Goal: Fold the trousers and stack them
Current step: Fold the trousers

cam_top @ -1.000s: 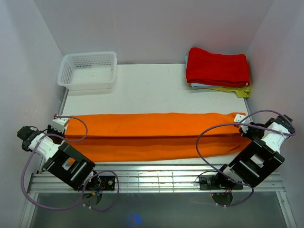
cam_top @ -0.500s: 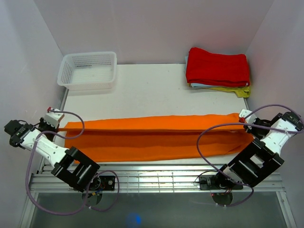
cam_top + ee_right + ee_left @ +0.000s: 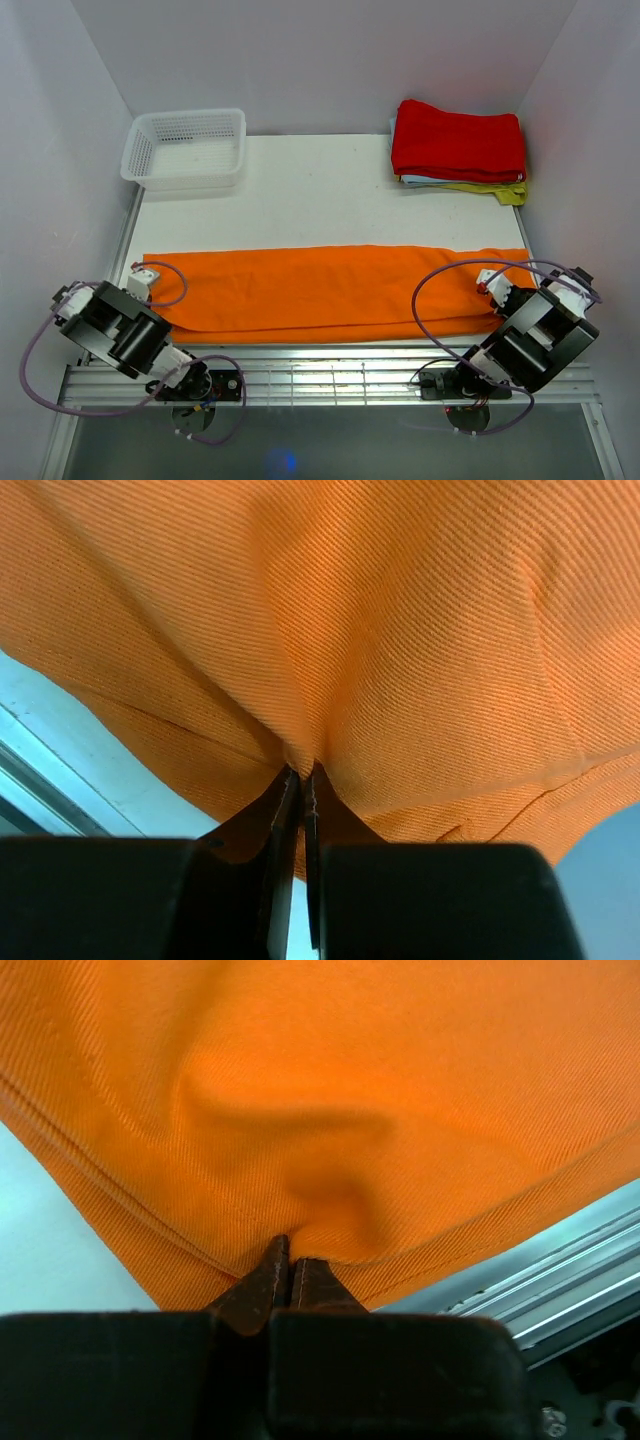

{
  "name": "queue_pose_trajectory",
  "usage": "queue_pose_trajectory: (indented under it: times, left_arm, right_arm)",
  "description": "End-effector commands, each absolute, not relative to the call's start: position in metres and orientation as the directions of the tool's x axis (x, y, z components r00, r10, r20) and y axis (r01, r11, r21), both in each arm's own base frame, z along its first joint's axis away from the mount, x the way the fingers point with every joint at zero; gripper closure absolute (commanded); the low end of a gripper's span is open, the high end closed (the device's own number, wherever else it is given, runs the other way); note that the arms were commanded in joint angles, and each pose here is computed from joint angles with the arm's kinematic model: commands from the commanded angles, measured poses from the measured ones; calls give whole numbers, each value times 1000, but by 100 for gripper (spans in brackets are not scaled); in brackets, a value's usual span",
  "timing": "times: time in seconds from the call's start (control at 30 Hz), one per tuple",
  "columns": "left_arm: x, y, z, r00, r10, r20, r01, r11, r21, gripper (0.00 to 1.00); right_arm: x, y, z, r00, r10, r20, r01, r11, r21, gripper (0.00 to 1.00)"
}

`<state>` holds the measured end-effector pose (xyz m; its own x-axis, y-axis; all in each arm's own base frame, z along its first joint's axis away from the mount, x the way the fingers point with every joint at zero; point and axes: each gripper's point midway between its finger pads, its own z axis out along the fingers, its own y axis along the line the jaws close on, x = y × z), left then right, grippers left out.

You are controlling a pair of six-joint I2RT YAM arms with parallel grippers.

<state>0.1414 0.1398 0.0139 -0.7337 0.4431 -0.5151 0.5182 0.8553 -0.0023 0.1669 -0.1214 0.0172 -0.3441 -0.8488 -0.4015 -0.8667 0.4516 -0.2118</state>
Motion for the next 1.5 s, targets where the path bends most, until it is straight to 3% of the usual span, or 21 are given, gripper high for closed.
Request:
queue_pose_trajectory:
  times: [0.0, 0.17, 0.43, 0.87, 1.1, 1.3, 1.47]
  left_arm:
    - [149, 191, -30, -848, 365, -383, 399, 917, -10, 100]
    - [202, 213, -35, -886, 256, -386, 300, 952, -57, 100]
    - [302, 226, 1, -844, 281, -457, 312, 950, 8, 100]
    - [371, 285, 124, -711, 375, -594, 294, 927, 233, 100]
    - [411, 309, 167, -654, 343, -675, 226, 939, 258, 100]
    - [449, 285, 193, -596, 290, -749, 218, 956, 196, 100]
    - [490, 278, 237, -506, 296, -810, 161, 955, 249, 100]
  right_arm:
    - [193, -154, 16, -216, -939, -268, -908, 294, -299, 92]
    - [220, -159, 8, -296, -920, -257, -884, 366, -291, 92]
    - [282, -153, 29, -368, -862, -349, -843, 468, -266, 92]
    - [339, -187, 120, -286, -894, -345, -787, 424, -447, 92]
    - [375, -205, 157, -289, -882, -374, -727, 456, -514, 92]
    - [409, -207, 192, -277, -858, -432, -629, 502, -593, 92]
    - [429, -214, 216, -293, -831, -473, -563, 550, -617, 92]
